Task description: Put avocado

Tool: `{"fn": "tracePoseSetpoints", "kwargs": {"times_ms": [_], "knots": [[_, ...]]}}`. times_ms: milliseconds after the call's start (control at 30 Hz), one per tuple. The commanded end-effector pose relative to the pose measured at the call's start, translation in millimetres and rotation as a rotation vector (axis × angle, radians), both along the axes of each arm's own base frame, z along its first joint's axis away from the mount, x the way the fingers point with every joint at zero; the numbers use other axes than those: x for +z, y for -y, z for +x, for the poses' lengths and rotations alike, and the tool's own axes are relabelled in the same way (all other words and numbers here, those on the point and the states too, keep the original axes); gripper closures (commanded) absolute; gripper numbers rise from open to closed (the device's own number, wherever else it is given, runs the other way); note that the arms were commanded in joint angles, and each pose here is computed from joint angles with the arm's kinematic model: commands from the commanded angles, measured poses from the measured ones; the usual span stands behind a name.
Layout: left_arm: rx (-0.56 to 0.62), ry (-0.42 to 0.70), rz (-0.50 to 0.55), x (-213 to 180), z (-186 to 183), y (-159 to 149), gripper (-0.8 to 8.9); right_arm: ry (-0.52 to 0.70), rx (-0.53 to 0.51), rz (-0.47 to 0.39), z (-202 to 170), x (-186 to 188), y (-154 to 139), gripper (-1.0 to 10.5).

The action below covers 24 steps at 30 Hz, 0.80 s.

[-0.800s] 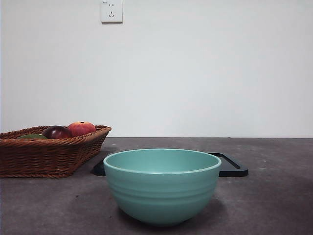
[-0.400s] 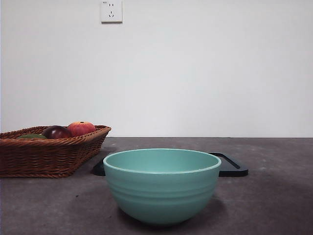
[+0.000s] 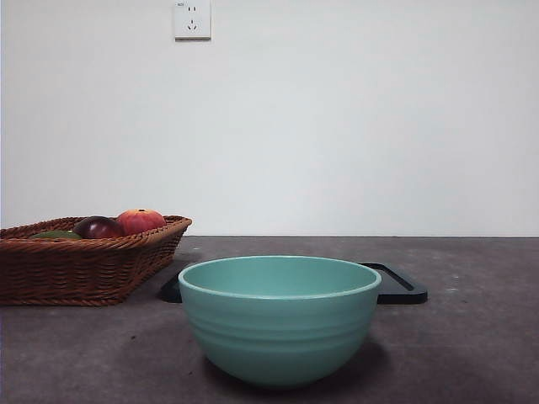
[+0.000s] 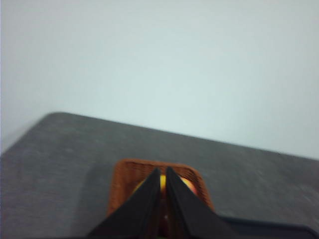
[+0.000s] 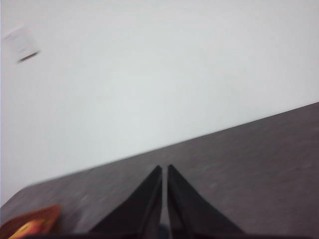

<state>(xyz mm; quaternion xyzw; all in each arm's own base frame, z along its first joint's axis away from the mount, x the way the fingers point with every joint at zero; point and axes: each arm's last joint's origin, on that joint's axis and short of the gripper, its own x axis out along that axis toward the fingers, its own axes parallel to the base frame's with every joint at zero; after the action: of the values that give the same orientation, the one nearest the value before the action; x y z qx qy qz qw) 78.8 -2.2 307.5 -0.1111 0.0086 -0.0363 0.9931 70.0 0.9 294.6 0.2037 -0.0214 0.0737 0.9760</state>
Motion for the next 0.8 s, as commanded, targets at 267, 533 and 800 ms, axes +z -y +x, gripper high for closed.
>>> {"fn": "tracePoseSetpoints", "kwargs": {"times_ms": [267,533,800], "knots": [[-0.181,-0.113,0.051,56.0,27.7,9.3,7.97,-0.215,0.186,-0.095,27.7,46.5,-5.4,9.3],[-0.456,-0.197,0.105,51.0,32.8,37.6,7.97,-0.256,0.472,-0.19,39.5,56.2,-32.5,9.3],[-0.581,-0.23,0.087,48.5,27.0,48.3,7.96,-0.266,0.672,-0.288,39.0,50.3,-54.7,9.3]]}}
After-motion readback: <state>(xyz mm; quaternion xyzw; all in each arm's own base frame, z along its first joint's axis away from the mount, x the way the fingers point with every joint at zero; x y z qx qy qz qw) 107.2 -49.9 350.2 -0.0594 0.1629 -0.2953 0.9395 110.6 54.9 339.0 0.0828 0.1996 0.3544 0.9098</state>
